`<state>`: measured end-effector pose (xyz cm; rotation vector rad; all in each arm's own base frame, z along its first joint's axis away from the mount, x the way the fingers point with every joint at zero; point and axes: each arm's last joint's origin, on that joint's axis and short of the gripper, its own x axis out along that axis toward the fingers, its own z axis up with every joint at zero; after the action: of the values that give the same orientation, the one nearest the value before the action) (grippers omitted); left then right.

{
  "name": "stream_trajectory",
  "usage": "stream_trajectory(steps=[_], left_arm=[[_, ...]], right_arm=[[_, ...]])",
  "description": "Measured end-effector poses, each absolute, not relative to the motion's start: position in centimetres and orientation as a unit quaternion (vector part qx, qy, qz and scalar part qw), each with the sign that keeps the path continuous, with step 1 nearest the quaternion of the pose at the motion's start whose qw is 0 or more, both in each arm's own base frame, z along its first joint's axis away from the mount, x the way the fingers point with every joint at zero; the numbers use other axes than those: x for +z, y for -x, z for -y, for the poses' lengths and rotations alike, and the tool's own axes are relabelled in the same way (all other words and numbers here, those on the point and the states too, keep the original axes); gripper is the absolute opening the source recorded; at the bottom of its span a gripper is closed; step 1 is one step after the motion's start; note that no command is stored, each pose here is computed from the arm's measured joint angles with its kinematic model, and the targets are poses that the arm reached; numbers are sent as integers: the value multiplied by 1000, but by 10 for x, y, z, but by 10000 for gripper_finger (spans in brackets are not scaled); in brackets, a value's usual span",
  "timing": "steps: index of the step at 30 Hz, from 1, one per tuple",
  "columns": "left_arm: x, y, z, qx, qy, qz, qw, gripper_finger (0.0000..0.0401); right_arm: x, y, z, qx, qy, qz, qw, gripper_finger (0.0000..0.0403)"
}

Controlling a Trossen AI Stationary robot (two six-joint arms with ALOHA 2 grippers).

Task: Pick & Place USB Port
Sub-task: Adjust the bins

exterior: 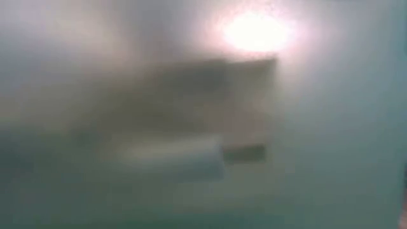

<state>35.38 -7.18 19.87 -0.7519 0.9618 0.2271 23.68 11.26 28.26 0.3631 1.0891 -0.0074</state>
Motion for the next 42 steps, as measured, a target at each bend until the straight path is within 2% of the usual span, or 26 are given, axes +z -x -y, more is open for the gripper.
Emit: stream_trajectory(steps=[7,24,42], left_arm=[[200,-351,91,87,353,-449,816,1],[193,-349,113,83,359,-452,813,0],[193,-345,126,91,350,-443,820,0]], right_arm=[[290,-231,-111,-23,-175,-493,852,61],[287,-228,-109,-54,-182,-507,841,13],[286,-225,-111,-58,-182,-511,838,6]])
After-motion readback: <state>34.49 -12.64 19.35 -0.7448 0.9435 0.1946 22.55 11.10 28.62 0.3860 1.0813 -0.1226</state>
